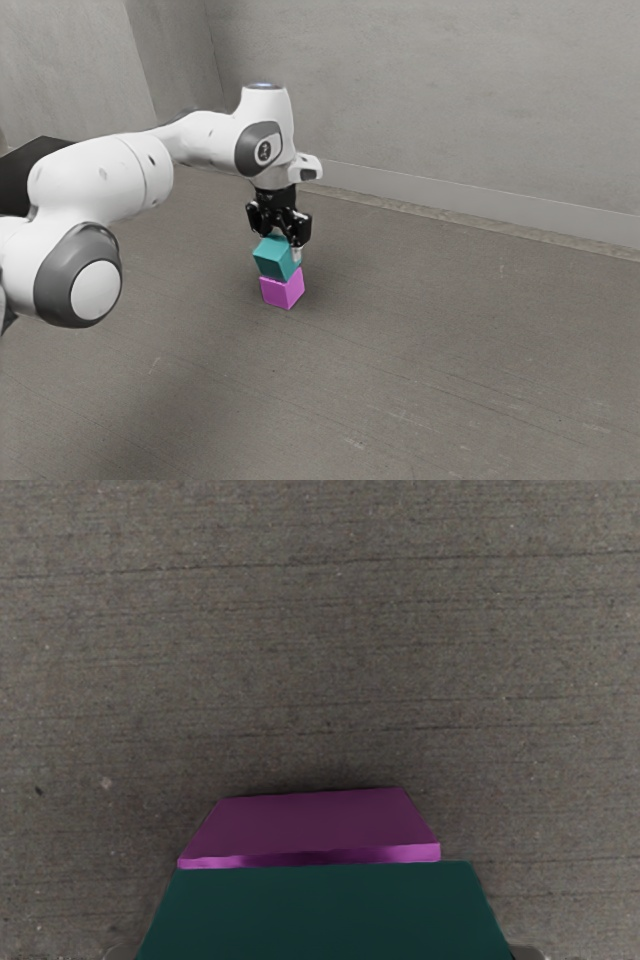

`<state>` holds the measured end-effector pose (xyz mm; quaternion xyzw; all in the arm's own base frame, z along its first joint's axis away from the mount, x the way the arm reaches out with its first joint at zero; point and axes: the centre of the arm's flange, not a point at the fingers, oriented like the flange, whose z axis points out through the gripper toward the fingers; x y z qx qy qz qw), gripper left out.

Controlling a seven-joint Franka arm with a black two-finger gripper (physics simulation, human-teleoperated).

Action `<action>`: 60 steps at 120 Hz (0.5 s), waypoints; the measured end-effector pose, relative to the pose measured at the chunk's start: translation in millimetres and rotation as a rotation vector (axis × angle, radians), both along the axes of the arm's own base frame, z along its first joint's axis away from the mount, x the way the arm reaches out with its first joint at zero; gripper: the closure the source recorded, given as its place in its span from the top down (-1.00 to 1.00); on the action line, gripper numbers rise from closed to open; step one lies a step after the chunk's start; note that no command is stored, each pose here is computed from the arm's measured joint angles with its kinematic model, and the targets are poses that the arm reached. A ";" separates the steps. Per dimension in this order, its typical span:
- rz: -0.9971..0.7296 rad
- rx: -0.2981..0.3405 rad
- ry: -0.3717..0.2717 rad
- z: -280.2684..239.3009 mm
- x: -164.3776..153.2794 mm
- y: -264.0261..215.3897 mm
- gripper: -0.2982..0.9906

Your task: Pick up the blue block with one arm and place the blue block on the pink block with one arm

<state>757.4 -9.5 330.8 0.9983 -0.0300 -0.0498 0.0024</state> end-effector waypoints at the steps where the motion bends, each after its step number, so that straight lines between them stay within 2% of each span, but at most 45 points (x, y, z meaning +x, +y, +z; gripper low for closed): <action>1: 0.000 0.000 0.000 -0.3 -0.1 -0.4 0.08; 37: 0.029 0.027 0.010 -2.6 -1.2 8.3 0.09; 60: 0.035 0.027 0.007 -2.4 -0.9 7.4 0.33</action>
